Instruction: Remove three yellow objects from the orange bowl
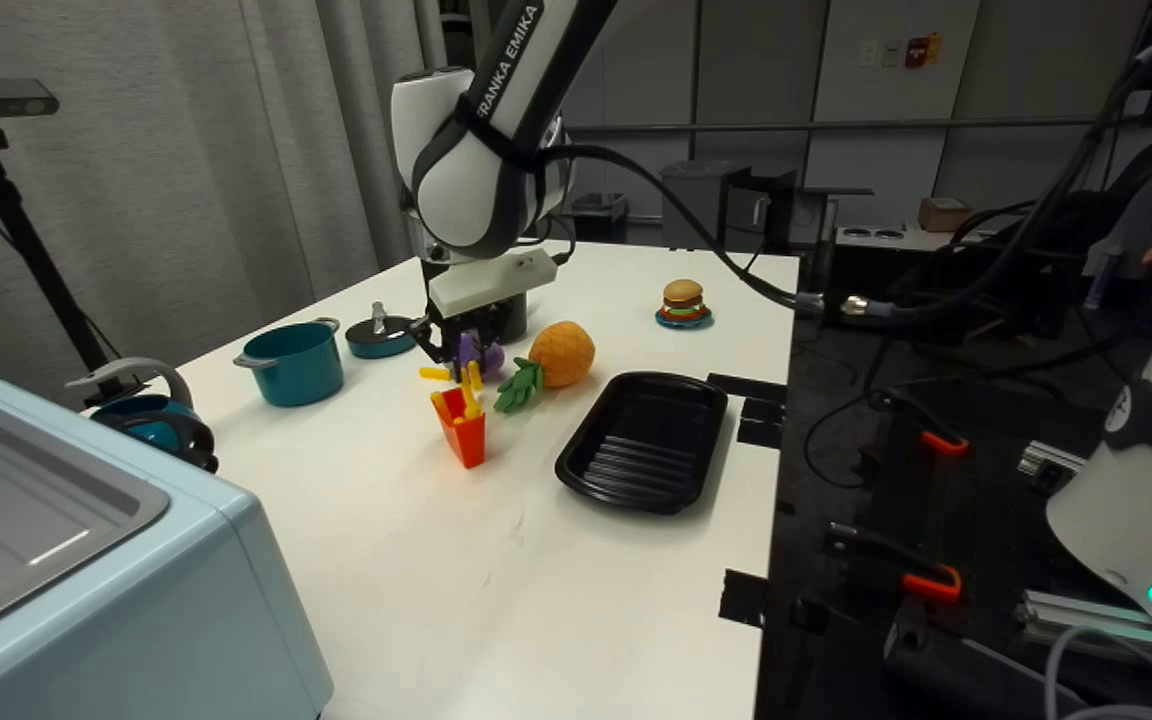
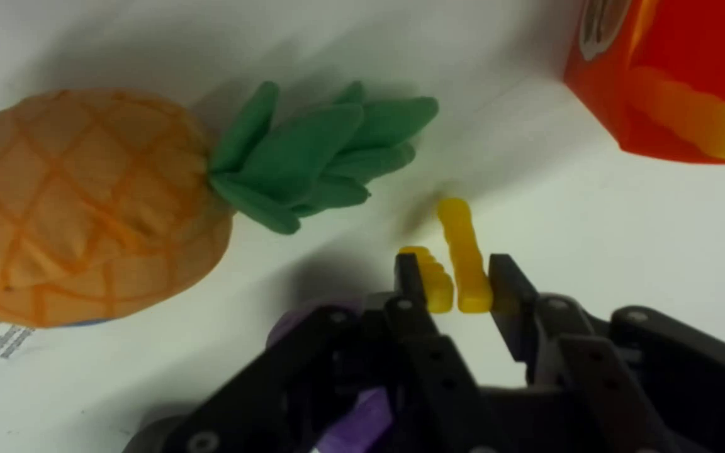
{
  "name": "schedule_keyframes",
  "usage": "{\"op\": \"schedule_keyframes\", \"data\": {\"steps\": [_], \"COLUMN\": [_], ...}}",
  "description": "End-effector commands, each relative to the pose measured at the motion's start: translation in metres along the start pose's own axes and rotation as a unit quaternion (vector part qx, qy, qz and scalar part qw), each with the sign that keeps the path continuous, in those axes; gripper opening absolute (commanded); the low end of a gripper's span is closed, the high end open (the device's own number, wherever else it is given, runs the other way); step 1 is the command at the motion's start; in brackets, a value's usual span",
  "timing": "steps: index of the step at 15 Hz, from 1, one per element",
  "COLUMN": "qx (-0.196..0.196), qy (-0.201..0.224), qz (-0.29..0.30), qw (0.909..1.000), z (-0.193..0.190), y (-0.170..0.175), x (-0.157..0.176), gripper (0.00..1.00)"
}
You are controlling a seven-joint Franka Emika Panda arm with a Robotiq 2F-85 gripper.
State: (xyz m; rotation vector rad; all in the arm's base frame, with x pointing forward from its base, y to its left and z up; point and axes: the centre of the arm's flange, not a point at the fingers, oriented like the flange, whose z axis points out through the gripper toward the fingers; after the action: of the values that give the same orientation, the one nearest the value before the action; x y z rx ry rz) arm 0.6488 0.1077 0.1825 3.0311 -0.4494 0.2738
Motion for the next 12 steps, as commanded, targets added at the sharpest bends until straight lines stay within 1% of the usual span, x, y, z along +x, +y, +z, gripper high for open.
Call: {"op": "schedule_keyframes", "data": {"steps": [1,2,4,5,6,12], "qx": [-0.001,-0.001,0.0,0.002,0.003,0.009], "qy": [0.016,0.016,0.017,0.018,0.018,0.01], "qz": [0.013,0.013,0.014,0.013,0.013,0.016], "qw": [0.9998,0.9998,0.9998,0.9998,0.9998,0.9998], "z": [0.006,0.005,0.003,0.002,0.0,-0.022], "y": [-0.008,-0.008,-0.007,-0.007,-0.007,-0.011], "x": [0.011,0.011,0.01,0.009,0.009,0.0], "gripper": [0.66,0.75,0.89,0.97,1.0,1.0]}}
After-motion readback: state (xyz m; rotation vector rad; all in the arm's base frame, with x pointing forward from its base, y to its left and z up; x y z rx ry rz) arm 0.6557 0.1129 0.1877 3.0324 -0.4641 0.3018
